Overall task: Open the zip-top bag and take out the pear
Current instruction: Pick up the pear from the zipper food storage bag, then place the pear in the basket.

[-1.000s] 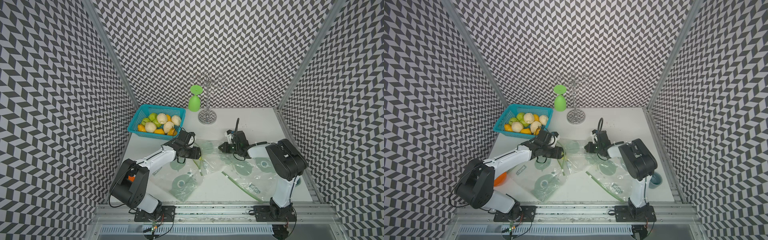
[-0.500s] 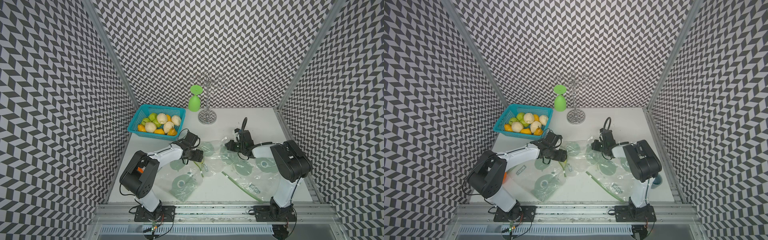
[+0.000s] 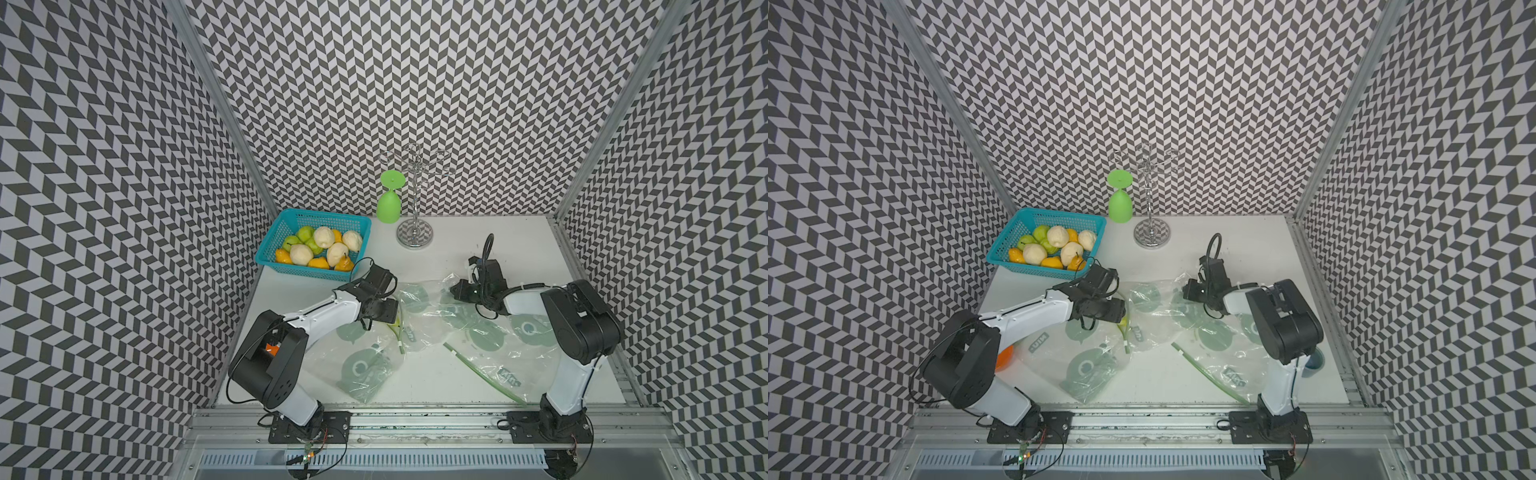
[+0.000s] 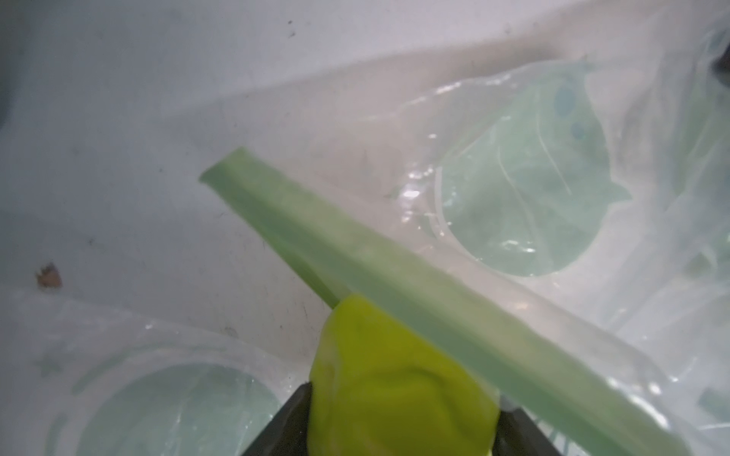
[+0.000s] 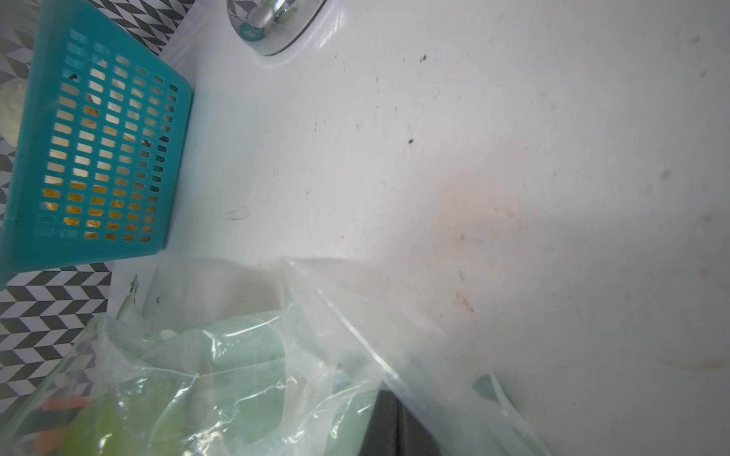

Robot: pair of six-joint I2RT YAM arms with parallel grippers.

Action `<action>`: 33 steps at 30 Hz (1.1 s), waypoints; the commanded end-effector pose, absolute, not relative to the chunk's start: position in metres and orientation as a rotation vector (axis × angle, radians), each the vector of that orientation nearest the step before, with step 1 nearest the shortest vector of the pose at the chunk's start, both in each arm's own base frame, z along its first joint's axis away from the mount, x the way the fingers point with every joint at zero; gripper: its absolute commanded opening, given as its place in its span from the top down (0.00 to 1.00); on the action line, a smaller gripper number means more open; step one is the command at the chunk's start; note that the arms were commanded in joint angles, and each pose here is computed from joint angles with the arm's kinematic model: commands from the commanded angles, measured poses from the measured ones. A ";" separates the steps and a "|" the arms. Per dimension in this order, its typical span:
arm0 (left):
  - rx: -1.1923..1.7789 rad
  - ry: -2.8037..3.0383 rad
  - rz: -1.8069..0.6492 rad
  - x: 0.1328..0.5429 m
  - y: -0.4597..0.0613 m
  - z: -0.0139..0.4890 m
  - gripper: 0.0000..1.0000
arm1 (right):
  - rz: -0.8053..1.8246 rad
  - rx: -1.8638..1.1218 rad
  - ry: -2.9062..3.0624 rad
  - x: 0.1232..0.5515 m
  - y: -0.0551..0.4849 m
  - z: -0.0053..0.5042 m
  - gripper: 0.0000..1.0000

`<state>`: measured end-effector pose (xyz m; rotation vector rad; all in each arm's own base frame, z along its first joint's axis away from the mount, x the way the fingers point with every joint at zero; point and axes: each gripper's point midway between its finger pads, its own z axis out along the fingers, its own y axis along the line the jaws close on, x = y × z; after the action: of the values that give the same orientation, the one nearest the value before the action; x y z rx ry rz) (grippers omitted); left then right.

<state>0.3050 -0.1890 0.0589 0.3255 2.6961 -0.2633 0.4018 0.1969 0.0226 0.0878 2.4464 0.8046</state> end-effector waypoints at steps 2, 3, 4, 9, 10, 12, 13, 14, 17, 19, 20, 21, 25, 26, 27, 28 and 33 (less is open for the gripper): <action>0.319 2.672 -0.326 0.303 -0.190 0.068 0.44 | 0.691 0.163 2.624 0.376 0.176 -0.024 1.00; 0.319 2.681 -0.333 0.302 -0.191 0.066 0.44 | 0.690 0.163 2.627 0.376 0.175 -0.025 1.00; 0.321 2.693 -0.335 0.301 -0.191 0.063 0.42 | 0.691 0.161 2.624 0.377 0.176 -0.024 1.00; 0.331 2.727 -0.352 0.294 -0.191 0.049 0.45 | 0.698 0.152 2.615 0.379 0.177 -0.020 1.00; 0.322 2.718 -0.354 0.295 -0.191 0.053 0.45 | 0.699 0.151 2.617 0.379 0.177 -0.020 1.00; 0.305 2.670 -0.373 0.300 -0.192 0.071 0.45 | 0.698 0.150 2.616 0.379 0.177 -0.020 1.00; 0.295 2.641 -0.382 0.304 -0.192 0.082 0.45 | 0.694 0.153 2.617 0.379 0.177 -0.020 1.00; 0.279 2.618 -0.396 0.307 -0.190 0.094 0.45 | 0.692 0.154 2.614 0.380 0.176 -0.019 1.00; 0.224 2.555 -0.485 0.318 -0.180 0.127 0.46 | 0.682 0.163 2.620 0.380 0.175 -0.022 1.00; 0.200 2.517 -0.530 0.323 -0.173 0.147 0.47 | 0.664 0.177 2.632 0.378 0.172 -0.027 1.00; 0.190 2.498 -0.550 0.325 -0.170 0.156 0.47 | 0.654 0.193 2.634 0.379 0.170 -0.028 1.00; 0.191 2.487 -0.572 0.325 -0.169 0.161 0.47 | 0.654 0.206 2.632 0.378 0.168 -0.029 1.00; 0.227 2.464 -0.756 0.324 -0.175 0.179 0.46 | 0.649 0.251 2.624 0.381 0.162 -0.031 1.00; 0.225 2.463 -0.773 0.326 -0.173 0.182 0.47 | 0.643 0.262 2.620 0.382 0.159 -0.030 1.00; 0.208 2.454 -0.769 0.330 -0.168 0.186 0.47 | 0.646 0.271 2.613 0.383 0.158 -0.028 1.00; 0.181 2.438 -0.752 0.336 -0.159 0.190 0.47 | 0.648 0.279 2.609 0.383 0.156 -0.027 1.00; -0.035 2.335 -0.633 0.380 -0.091 0.217 0.49 | 0.653 0.283 2.589 0.385 0.154 -0.019 1.00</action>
<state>0.3579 -0.1167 0.1895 0.0126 2.4215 -0.6629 0.4143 0.1799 0.0226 0.1711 2.4291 0.7909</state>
